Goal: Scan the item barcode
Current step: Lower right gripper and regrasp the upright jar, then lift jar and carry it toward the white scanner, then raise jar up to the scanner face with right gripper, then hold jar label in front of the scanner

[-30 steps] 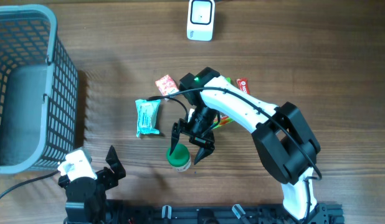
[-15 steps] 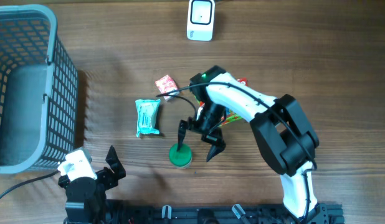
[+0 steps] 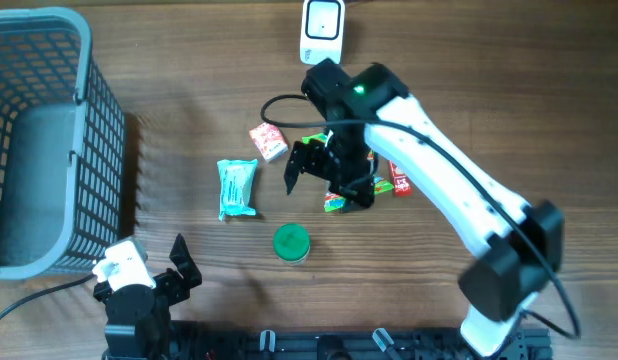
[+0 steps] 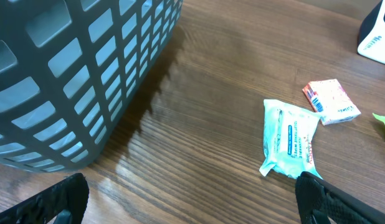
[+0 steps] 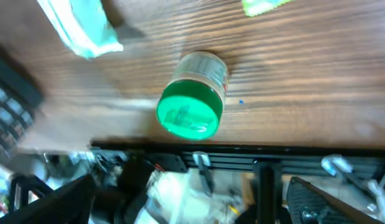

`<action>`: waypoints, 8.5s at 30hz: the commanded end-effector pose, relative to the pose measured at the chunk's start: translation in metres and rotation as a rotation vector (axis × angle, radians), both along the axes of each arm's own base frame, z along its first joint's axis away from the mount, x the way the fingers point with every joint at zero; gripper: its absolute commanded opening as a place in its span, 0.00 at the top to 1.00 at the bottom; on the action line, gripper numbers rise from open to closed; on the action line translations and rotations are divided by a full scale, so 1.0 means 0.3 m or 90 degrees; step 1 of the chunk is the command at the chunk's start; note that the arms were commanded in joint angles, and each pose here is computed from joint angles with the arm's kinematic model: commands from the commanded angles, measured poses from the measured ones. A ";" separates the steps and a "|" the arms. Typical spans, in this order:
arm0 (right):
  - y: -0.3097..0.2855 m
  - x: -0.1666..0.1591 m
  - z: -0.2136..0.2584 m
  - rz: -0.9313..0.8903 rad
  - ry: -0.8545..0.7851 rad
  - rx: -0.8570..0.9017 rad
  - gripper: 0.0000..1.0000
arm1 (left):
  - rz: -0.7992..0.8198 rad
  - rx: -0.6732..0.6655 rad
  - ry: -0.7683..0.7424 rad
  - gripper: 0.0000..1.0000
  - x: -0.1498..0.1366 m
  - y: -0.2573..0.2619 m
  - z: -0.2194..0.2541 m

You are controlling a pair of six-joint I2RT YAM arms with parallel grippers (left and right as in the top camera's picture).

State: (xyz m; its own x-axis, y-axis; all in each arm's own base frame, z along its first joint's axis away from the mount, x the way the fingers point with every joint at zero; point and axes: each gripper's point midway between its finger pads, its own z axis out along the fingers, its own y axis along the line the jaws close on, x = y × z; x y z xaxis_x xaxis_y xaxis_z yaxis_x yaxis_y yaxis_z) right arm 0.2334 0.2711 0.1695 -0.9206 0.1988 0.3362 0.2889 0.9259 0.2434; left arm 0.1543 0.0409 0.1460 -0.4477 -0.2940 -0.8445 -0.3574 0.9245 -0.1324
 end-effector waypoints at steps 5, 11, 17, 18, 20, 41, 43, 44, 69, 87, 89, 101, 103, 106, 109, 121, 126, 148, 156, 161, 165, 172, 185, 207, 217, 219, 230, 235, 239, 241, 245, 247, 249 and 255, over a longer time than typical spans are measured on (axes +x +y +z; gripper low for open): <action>0.000 -0.047 -0.004 -0.189 -0.092 -0.179 0.00 | 0.009 0.001 0.000 0.00 -0.001 0.007 -0.003; 0.055 -0.099 -0.084 -0.259 -0.124 -0.224 0.00 | 0.009 0.001 0.000 0.00 -0.001 0.007 -0.003; 0.104 -0.086 -0.107 -0.265 -0.171 -0.209 0.00 | 0.009 0.001 -0.001 0.00 -0.001 0.007 -0.003; 0.105 -0.092 -0.113 -0.263 -0.163 -0.210 0.00 | 0.009 0.001 -0.001 0.00 -0.001 0.007 -0.003; 0.098 -0.102 -0.129 -0.253 -0.156 -0.217 0.00 | 0.009 0.001 0.000 0.00 -0.001 0.007 -0.003; 0.156 -0.148 -0.354 -0.181 -0.082 -0.204 0.01 | 0.009 0.001 0.000 0.00 -0.001 0.007 -0.003; 0.161 -0.162 -0.382 -0.175 -0.062 -0.211 0.00 | 0.009 0.001 0.000 0.00 -0.001 0.007 -0.003; 0.161 -0.166 -0.399 -0.173 -0.054 -0.217 0.00 | 0.009 0.001 0.000 0.00 -0.001 0.007 -0.003; 0.156 -0.217 -0.577 -0.154 -0.011 -0.209 0.11 | 0.009 0.001 -0.001 0.00 -0.001 0.007 -0.003; 0.194 -0.105 -0.451 0.128 -0.101 -0.078 0.42 | 0.009 0.001 -0.001 0.00 -0.001 0.007 -0.003; 0.198 -0.095 -0.399 0.161 -0.104 -0.053 0.42 | 0.009 0.001 0.000 0.00 -0.001 0.007 -0.003; 0.220 -0.103 -0.029 0.210 -0.154 0.097 0.42 | 0.009 0.001 0.000 0.00 -0.001 0.007 -0.003; 0.207 -0.114 0.022 0.209 -0.169 0.110 0.42 | 0.009 0.001 0.000 0.00 -0.001 0.007 -0.003; 0.173 -0.142 0.124 0.208 -0.201 0.136 0.42 | 0.009 0.001 0.000 0.00 -0.001 0.007 -0.003; 0.141 -0.169 0.194 0.200 -0.219 0.152 0.41 | 0.009 0.001 0.000 0.00 -0.001 0.007 -0.003; 0.027 -0.264 0.298 0.178 -0.213 0.149 0.41 | 0.009 0.001 -0.001 0.00 -0.001 0.007 -0.003; 0.013 -0.272 0.291 0.185 -0.208 0.138 0.41 | 0.009 0.001 0.000 0.00 -0.001 0.007 -0.003; -0.111 -0.094 0.257 0.145 -0.370 -0.045 0.40 | 0.009 0.001 0.000 0.00 -0.001 0.007 -0.003; -0.094 -0.005 0.289 0.117 -0.452 -0.054 0.41 | 0.009 0.001 0.000 0.00 -0.001 0.007 -0.003; -0.110 0.098 0.331 0.076 -0.550 -0.098 0.40 | 0.009 0.001 0.000 0.00 -0.001 0.007 -0.003; -0.147 0.169 0.341 0.043 -0.615 -0.157 0.40 | 0.009 0.001 -0.001 0.00 -0.001 0.007 -0.003; -0.107 0.241 0.297 0.075 -0.673 -0.174 0.40 | 0.009 0.001 0.000 0.00 -0.001 0.007 -0.003; -0.135 0.412 0.157 0.112 -0.685 -0.300 0.41 | 0.009 0.001 -0.001 0.00 -0.001 0.007 -0.003; 0.037 0.481 0.104 0.144 -0.565 0.110 0.37 | 0.009 0.001 0.000 0.00 -0.001 0.007 -0.003; 0.008 0.538 0.124 0.152 -0.616 0.079 0.37 | 0.009 0.001 0.000 0.00 -0.001 0.007 -0.003; -0.037 0.591 0.126 0.127 -0.652 0.014 0.37 | 0.009 0.001 0.000 0.00 -0.001 0.007 -0.003; -0.004 0.845 0.059 0.138 -0.813 -0.082 0.40 | 0.009 0.001 0.000 0.00 -0.001 0.007 -0.003; -0.014 0.971 0.037 0.137 -0.910 -0.167 0.40 | 0.009 0.001 0.000 0.00 -0.001 0.007 -0.003; 0.011 1.049 0.058 0.162 -1.004 -0.199 0.37 | 0.009 0.001 0.000 0.00 -0.001 0.007 -0.003; 0.020 1.082 0.055 0.167 -1.040 -0.207 0.36 | 0.009 0.001 0.000 0.00 -0.001 0.007 -0.003; -0.009 1.139 0.017 0.149 -1.076 -0.238 0.35 | 0.009 0.001 -0.001 0.00 -0.001 0.007 -0.003; -0.040 1.167 0.001 0.139 -1.090 -0.265 0.36 | 0.009 0.001 0.000 0.00 -0.001 0.007 -0.003; -0.063 1.189 -0.009 0.127 -1.102 -0.271 0.39 | 0.009 0.001 0.000 0.00 -0.001 0.007 -0.003; -0.104 1.233 -0.023 0.104 -1.132 -0.259 0.39 | 0.009 0.001 -0.001 0.00 -0.001 0.007 -0.003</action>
State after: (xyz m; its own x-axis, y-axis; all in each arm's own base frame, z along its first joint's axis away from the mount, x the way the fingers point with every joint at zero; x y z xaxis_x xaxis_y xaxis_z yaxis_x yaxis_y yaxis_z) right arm 0.5955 0.2493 0.1564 -0.1429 -0.1071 -0.9839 -0.1345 0.9870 -0.0879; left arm 0.1543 0.0409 0.1458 -0.4480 -0.2939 -0.8443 -0.3574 0.9245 -0.1322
